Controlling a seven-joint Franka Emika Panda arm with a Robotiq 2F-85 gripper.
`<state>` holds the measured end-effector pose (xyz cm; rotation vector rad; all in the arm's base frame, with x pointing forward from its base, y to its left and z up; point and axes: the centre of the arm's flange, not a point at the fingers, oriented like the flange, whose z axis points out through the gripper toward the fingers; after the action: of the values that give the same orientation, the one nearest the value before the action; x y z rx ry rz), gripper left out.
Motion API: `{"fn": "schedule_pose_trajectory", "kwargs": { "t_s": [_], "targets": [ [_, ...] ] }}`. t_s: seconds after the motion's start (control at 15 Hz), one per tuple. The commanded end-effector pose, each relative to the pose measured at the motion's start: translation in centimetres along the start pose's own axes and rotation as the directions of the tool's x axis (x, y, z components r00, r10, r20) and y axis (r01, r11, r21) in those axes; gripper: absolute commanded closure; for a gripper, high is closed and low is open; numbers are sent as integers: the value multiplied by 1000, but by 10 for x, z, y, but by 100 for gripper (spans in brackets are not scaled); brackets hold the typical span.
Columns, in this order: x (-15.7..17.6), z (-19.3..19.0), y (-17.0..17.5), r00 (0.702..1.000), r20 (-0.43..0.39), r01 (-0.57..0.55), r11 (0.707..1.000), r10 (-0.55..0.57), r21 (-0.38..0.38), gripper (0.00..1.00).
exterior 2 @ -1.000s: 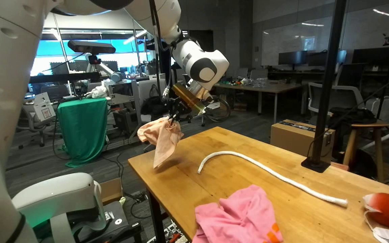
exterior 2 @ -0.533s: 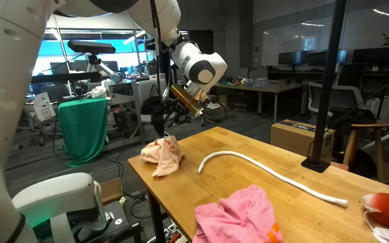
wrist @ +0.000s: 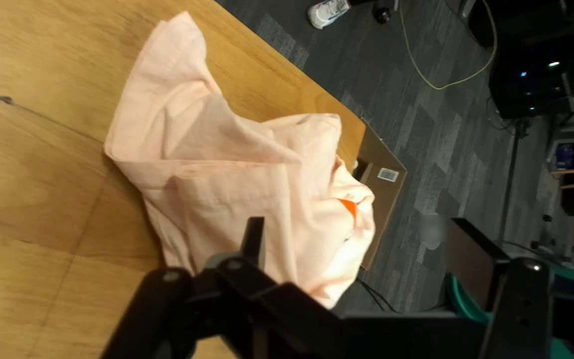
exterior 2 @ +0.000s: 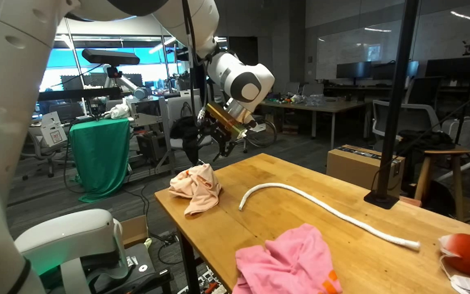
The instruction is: Move the radish toy, yellow towel and pink t-shirt to the right, move the peach t-shirt to the left
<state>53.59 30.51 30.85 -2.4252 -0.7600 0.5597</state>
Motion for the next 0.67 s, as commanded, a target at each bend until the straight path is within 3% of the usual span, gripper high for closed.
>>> {"fn": "schedule_pose_trajectory", "kwargs": {
  "t_s": [0.0, 0.27, 0.6],
  "targets": [
    [-7, -19, 14, 993, 26, -113, 985, 117, -130, 0],
    [-35, -40, 33, 978, 12, -197, 948, 206, -250, 0],
    [-77, -64, 44, 962, -25, -266, 917, 270, -297, 0]
  ]
}}
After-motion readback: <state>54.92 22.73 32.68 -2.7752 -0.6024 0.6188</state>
